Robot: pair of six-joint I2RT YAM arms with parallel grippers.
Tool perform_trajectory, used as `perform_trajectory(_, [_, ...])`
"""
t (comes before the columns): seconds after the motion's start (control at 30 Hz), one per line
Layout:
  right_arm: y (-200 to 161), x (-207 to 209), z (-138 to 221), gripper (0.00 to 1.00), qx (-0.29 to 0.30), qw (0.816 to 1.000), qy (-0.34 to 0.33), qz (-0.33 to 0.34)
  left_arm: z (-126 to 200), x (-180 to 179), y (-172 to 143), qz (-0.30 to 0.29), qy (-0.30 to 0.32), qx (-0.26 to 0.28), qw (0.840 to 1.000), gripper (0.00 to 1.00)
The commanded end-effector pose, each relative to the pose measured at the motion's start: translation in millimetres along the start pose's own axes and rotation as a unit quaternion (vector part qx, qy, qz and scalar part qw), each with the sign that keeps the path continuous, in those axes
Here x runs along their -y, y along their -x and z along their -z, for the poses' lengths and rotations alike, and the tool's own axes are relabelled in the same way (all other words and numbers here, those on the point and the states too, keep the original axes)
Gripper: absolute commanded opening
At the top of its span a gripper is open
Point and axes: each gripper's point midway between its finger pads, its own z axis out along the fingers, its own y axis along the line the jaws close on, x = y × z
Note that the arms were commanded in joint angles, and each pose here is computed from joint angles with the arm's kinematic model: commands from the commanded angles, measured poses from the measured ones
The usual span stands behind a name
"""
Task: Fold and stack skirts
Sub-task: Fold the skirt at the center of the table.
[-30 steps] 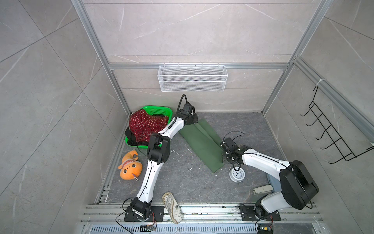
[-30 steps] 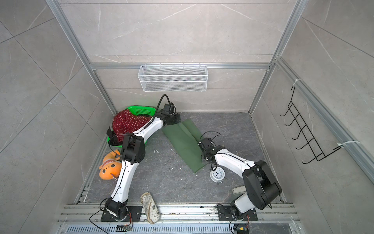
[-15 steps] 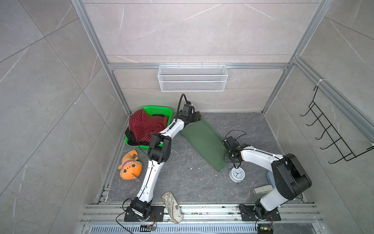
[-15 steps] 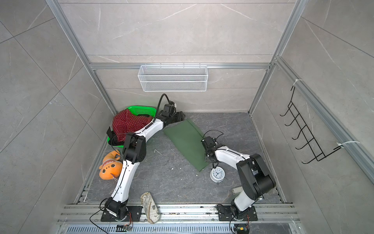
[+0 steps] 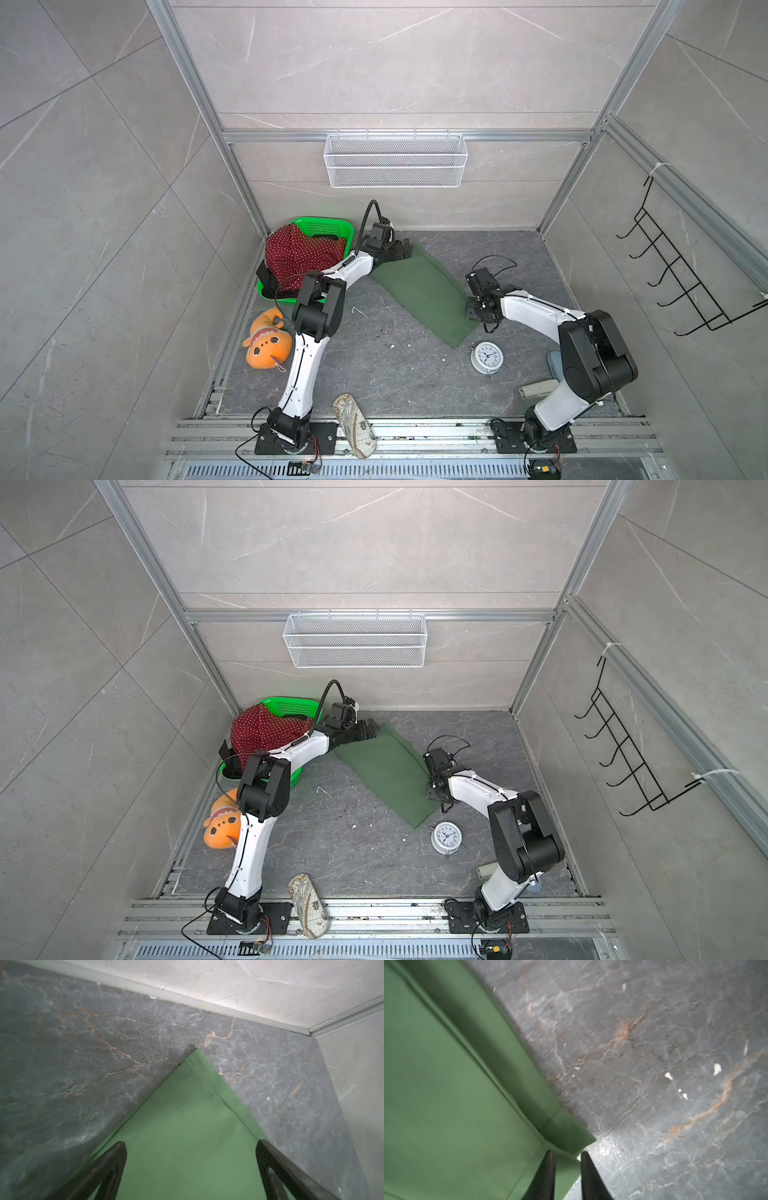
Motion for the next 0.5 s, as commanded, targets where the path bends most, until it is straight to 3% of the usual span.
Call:
perform_trajectory(0.0, [9.7,3.7,5.0,0.37,-0.005,1.000,-0.004,0.002,47.7,41.1,41.8,-0.053,-0.053,0.057,0.996,1.00])
perform_trajectory(0.17, [9.5,3.9,12.2,0.54,-0.015,1.000,0.014,0.004,67.2,47.1,24.0,-0.085,-0.059,0.033,0.994,1.00])
perform_trajectory(0.47, [-19.7,-1.5,1.8,0.53,-0.065,0.997,0.043,-0.006,88.3,54.1,-8.1,-0.143,-0.045,-0.001,0.989,1.00])
